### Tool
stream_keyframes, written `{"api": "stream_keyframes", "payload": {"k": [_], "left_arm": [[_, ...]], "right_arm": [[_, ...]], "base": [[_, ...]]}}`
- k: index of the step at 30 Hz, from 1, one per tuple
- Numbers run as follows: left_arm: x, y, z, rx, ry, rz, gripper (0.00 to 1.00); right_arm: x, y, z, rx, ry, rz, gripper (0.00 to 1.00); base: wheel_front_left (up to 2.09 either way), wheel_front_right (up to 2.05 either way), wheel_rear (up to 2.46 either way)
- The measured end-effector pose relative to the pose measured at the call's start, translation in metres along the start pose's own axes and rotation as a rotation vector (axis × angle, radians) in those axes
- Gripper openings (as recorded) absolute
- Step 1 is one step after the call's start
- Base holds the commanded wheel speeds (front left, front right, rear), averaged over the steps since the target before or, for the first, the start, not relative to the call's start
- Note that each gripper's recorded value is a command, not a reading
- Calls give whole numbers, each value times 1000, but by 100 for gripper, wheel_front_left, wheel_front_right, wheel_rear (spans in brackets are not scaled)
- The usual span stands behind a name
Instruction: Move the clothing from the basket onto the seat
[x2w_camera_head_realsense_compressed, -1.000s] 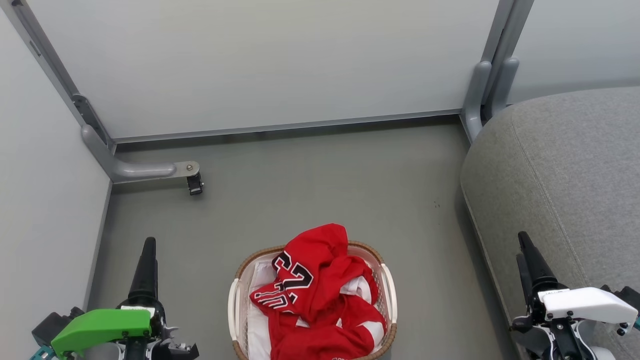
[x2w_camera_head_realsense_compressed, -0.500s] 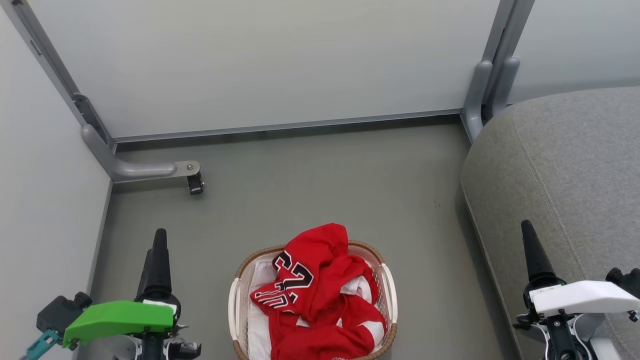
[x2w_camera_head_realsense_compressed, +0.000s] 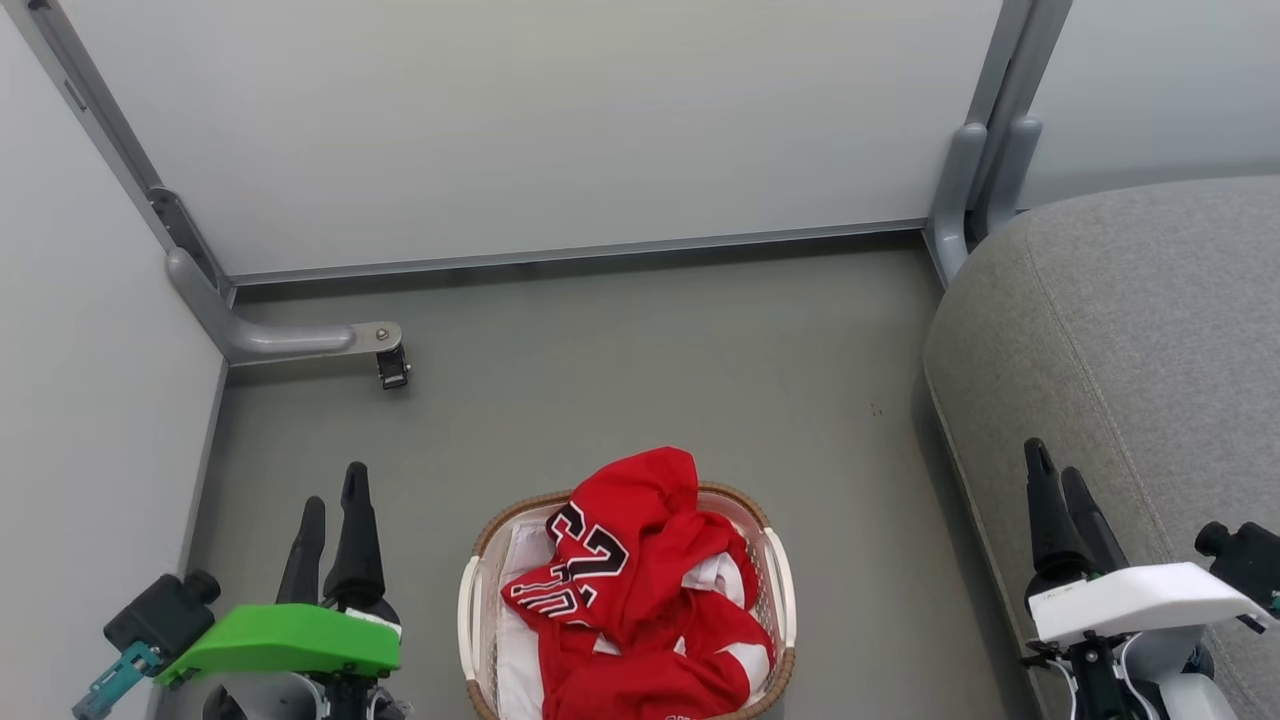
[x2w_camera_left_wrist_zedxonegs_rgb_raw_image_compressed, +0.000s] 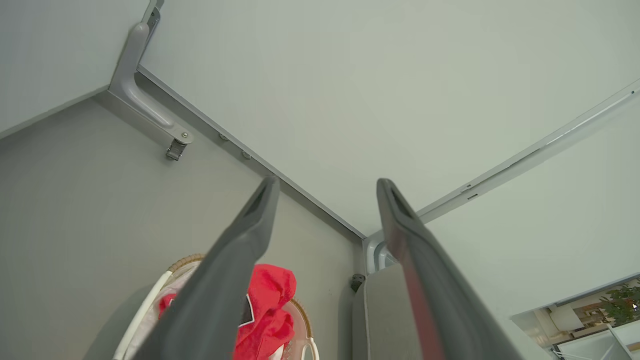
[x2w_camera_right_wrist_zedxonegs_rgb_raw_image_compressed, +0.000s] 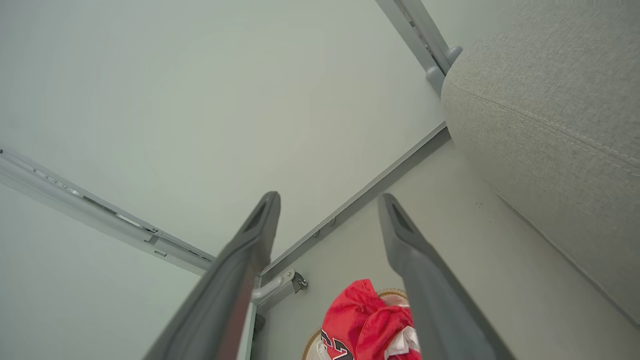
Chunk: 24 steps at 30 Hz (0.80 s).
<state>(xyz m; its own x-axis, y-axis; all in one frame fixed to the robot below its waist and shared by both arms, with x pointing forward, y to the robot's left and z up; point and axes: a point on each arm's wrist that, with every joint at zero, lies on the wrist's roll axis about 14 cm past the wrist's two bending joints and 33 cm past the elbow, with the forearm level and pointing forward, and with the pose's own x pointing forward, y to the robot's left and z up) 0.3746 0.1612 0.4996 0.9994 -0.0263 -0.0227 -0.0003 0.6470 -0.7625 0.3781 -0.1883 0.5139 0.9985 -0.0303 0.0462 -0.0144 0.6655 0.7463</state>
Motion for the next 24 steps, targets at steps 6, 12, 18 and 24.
{"api": "stream_keyframes", "payload": {"k": [6, 12, 18, 24], "left_arm": [[-2, 2, -4, 81, 6, 7, 100], [-4, 3, -9, 181, 14, 4, 100], [-8, 5, -10, 255, 13, 1, 100], [-9, 4, -11, 321, 7, -7, 100]], "right_arm": [[-1, 3, -1, -97, 1, 16, 100], [-1, 9, -3, -190, 2, 41, 100], [-2, 14, -6, -278, 4, 65, 100], [-4, 16, -9, -357, 9, 81, 100]], "base": [[0, 0, 0], [0, 0, 0], [0, 0, 0], [0, 0, 0]]}}
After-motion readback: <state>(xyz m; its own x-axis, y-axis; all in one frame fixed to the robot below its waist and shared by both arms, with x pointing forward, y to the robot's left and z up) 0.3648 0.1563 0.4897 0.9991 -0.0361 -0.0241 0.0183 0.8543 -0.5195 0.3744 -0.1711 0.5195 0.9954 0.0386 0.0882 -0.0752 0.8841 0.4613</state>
